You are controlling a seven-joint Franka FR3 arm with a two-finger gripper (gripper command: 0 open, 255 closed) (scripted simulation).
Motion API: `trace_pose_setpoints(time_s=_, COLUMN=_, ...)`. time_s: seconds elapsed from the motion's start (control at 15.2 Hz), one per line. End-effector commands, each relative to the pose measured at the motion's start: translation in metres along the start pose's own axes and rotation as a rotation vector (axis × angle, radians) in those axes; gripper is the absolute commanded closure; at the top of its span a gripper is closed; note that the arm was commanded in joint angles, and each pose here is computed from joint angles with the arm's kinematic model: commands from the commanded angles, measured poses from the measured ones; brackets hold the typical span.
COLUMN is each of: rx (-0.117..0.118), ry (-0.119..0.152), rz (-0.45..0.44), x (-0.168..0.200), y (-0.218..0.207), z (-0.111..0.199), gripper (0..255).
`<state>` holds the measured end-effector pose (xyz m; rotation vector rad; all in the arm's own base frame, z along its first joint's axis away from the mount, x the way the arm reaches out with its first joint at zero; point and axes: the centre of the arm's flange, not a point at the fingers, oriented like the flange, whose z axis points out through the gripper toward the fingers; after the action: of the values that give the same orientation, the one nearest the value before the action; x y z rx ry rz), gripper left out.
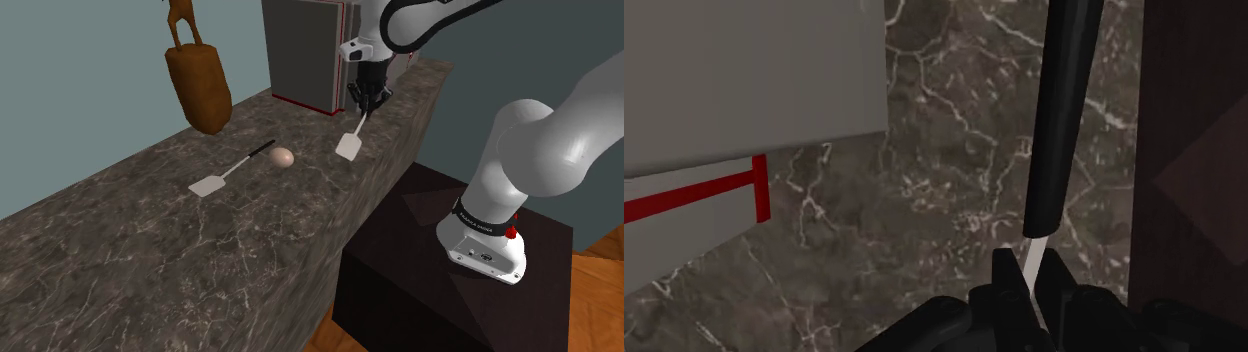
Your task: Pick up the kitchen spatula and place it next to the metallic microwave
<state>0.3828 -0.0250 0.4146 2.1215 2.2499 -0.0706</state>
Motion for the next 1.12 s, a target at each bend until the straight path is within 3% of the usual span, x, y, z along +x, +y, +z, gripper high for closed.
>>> trace_pose_setpoints(time_s=0.0, rx=-0.001, ry=0.0, rz=0.0, x=0.0, y=0.0, z=0.01, gripper=255)
trace_pose_setpoints(time_s=0.66, rx=-0.001, ry=0.0, rz=0.0, x=0.003, y=0.0, z=0.064, gripper=255)
trace_pose_setpoints(time_s=1.06, rx=-0.001, ry=0.0, rz=0.0, x=0.003, y=0.0, z=0.064, gripper=255)
